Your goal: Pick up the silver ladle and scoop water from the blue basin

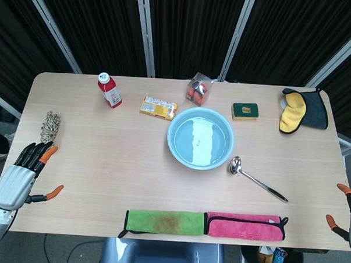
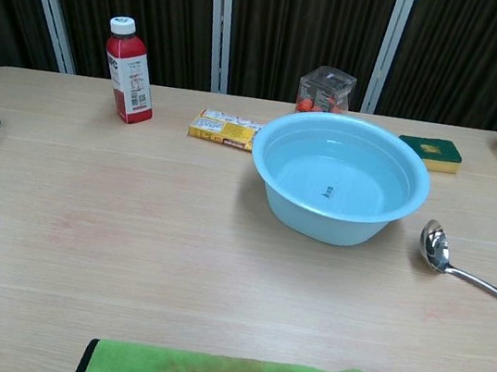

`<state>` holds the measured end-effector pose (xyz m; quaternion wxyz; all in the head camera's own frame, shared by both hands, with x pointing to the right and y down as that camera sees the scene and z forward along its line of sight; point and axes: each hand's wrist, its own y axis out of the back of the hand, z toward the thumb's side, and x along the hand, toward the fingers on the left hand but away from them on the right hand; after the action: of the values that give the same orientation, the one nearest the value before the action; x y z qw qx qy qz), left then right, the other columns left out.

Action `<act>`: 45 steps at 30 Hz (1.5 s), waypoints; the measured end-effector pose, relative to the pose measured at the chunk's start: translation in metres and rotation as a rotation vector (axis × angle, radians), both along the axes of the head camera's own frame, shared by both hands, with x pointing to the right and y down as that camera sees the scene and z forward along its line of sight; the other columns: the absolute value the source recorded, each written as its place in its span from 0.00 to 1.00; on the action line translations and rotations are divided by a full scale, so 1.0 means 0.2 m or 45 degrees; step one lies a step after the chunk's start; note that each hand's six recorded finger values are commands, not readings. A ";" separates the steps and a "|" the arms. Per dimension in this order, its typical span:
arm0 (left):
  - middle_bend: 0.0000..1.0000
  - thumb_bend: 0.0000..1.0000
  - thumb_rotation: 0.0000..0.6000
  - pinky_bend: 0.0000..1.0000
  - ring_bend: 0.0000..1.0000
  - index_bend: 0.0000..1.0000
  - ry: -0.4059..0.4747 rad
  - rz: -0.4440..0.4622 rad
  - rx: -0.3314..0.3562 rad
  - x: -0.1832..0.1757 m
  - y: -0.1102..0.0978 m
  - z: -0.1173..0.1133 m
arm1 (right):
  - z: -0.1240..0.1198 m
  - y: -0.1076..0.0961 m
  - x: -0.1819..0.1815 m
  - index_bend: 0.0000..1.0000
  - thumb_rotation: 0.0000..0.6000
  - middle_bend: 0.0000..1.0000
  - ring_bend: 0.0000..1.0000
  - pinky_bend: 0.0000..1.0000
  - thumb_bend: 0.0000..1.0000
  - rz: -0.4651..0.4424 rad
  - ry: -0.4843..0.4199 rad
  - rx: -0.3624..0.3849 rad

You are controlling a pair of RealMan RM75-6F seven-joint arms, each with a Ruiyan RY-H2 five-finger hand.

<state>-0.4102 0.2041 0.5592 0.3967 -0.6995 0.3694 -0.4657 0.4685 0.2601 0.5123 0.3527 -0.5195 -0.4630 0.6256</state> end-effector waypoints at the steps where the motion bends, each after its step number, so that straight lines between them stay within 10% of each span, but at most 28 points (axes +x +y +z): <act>1: 0.00 0.24 0.49 0.00 0.00 0.00 0.001 0.001 0.000 0.00 0.00 0.00 | 0.00 0.00 0.00 0.21 1.00 0.00 0.00 0.00 0.15 0.001 0.001 -0.003; 11: 0.00 0.24 0.49 0.00 0.00 0.00 0.017 0.018 -0.030 0.02 -0.01 0.03 | 0.06 -0.01 -0.02 0.29 1.00 0.00 0.00 0.00 0.15 -0.020 -0.041 -0.024; 45: 0.00 0.25 0.48 0.00 0.00 0.00 0.043 -0.038 0.067 -0.03 -0.07 0.01 | 0.87 -0.21 -0.27 0.37 1.00 0.00 0.00 0.00 0.21 -0.104 -0.186 -0.365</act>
<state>-0.4167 0.1904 0.5609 0.4016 -0.6910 0.3986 -0.4499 0.4143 0.2187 0.6858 0.2657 -0.6269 -0.3719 0.6309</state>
